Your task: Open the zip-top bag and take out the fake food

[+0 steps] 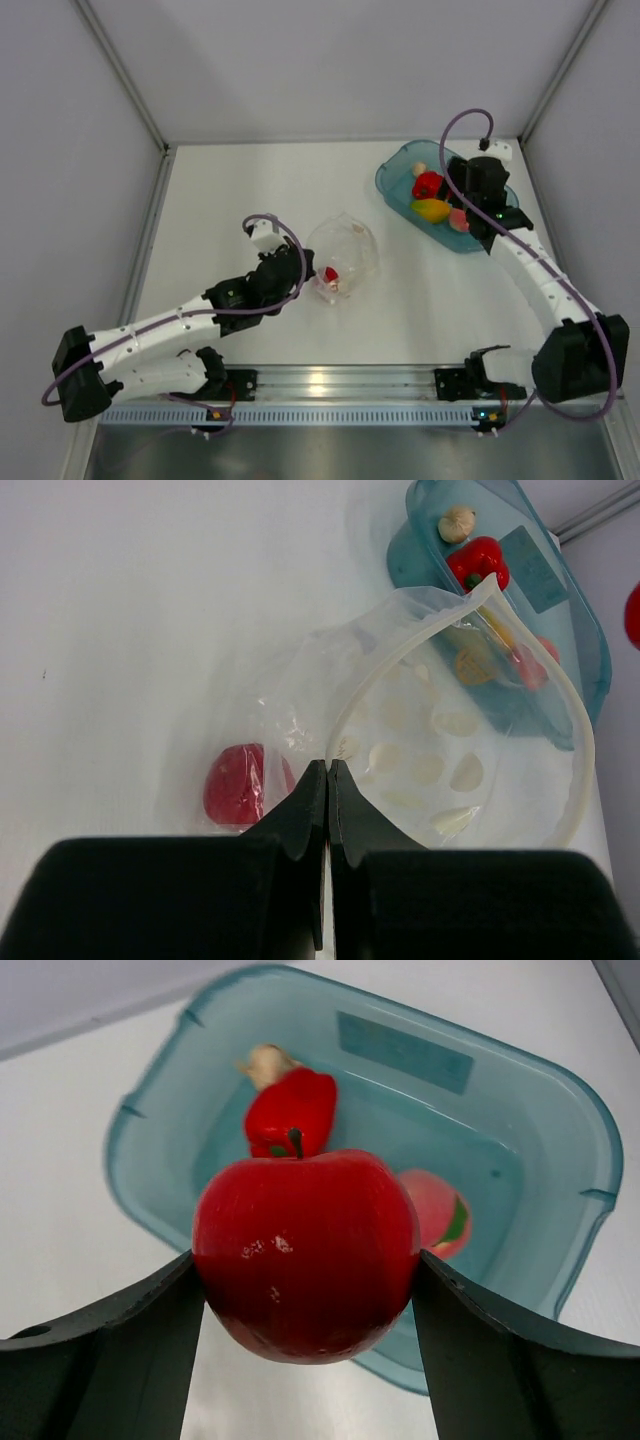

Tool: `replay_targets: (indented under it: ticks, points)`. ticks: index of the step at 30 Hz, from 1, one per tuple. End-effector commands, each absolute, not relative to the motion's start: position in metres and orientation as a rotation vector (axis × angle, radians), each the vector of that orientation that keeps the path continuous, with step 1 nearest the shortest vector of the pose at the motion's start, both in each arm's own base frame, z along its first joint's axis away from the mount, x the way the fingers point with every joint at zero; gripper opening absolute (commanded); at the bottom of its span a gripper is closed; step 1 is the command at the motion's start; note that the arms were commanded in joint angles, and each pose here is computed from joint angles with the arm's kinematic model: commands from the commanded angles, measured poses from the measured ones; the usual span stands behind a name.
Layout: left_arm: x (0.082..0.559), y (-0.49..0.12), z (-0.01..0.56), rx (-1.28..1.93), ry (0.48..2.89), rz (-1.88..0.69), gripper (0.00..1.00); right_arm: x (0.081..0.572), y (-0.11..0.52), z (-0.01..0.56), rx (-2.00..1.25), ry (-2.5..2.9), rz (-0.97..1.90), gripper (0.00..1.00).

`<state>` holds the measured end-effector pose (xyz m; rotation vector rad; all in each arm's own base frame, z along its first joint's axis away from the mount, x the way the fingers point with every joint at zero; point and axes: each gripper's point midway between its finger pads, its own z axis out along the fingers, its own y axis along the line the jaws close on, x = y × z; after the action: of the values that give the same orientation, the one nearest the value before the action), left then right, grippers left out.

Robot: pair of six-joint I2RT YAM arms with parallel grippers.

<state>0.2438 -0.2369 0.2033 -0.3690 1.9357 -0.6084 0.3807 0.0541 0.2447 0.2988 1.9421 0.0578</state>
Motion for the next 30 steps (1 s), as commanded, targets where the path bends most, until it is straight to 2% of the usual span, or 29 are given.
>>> replay_targets:
  ticks: [1,13,16,17,18,19,21,27,30]
  points:
    - [0.244,-0.234,0.22,-0.361,1.899,-0.635,0.0,0.409,0.028,0.249,0.351,1.935,0.043,0.31]
    - [0.235,-0.241,0.221,-0.284,1.939,-0.678,0.0,0.475,-0.008,0.172,0.417,2.162,-0.147,0.38]
    - [0.233,-0.244,0.222,-0.26,1.945,-0.692,0.0,0.483,-0.012,0.169,0.427,2.181,-0.179,0.49]
    - [0.232,-0.244,0.225,-0.255,1.942,-0.695,0.0,0.484,-0.012,0.172,0.426,2.177,-0.178,0.62]
    - [0.232,-0.245,0.225,-0.25,1.943,-0.695,0.0,0.485,-0.012,0.173,0.43,2.174,-0.182,0.69]
    - [0.232,-0.246,0.226,-0.244,1.942,-0.7,0.0,0.485,-0.013,0.177,0.433,2.166,-0.186,0.83]
    - [0.232,-0.246,0.228,-0.239,1.941,-0.699,0.0,0.485,-0.013,0.181,0.426,2.163,-0.182,0.98]
    - [0.234,-0.248,0.233,-0.238,1.935,-0.697,0.0,0.471,-0.003,0.213,0.376,2.109,-0.162,0.99]
    - [0.235,-0.25,0.237,-0.239,1.931,-0.7,0.0,0.459,0.021,0.223,0.36,2.1,0.036,0.99]
